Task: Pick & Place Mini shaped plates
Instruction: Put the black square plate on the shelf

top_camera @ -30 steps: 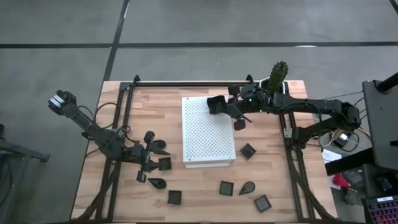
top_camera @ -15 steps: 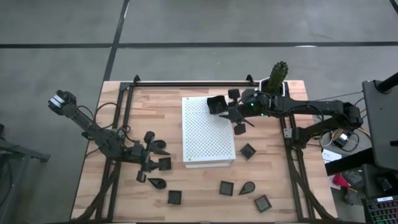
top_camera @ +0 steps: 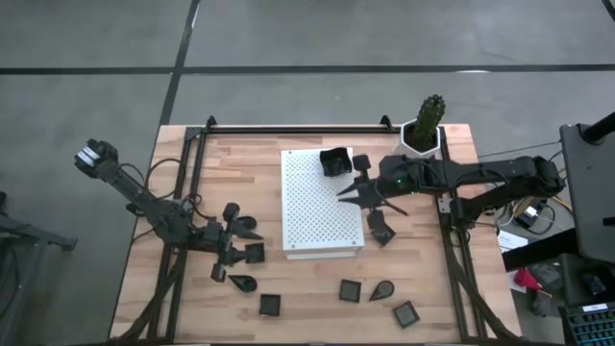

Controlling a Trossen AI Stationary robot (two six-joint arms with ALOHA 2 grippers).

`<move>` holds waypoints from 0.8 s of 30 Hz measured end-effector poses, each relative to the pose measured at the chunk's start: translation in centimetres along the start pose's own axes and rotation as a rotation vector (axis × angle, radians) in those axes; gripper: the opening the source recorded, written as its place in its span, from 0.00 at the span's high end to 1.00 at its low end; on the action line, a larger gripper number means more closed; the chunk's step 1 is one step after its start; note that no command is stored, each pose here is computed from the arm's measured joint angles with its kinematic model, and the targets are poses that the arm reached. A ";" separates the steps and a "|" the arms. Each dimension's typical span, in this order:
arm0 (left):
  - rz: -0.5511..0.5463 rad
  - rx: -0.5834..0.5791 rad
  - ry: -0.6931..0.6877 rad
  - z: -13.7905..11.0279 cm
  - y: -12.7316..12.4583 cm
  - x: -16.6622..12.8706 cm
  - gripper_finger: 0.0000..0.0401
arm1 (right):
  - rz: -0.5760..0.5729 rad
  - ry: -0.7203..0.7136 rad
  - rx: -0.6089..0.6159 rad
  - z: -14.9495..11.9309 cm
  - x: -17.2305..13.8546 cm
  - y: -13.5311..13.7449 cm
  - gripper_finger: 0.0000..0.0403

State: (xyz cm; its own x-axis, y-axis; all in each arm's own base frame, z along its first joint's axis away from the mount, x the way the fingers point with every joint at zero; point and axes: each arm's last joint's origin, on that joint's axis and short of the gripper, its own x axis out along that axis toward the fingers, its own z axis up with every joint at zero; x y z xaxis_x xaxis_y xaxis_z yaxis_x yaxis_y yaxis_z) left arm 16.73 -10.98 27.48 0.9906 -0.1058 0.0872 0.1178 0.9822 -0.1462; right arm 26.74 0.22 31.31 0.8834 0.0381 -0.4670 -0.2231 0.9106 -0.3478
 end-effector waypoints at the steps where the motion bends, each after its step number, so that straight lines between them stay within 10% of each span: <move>1: 0.000 -0.005 0.001 0.0 0.0 0.0 0.58 | 0.010 -0.003 0.003 0.1 0.0 0.3 0.85; 24: -0.076 -0.239 0.203 -4.7 -1.5 2.4 0.58 | 0.155 -0.041 0.078 1.7 -0.2 4.6 0.87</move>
State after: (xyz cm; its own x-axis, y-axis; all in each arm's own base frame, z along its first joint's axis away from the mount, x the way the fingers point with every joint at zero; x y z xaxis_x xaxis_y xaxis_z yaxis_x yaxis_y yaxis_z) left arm 19.28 -13.42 23.32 0.9692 -0.2301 -0.0881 0.1816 0.9087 -0.3758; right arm 26.26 5.11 31.19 0.8575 0.1957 -0.4758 -0.3265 0.9218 -0.2092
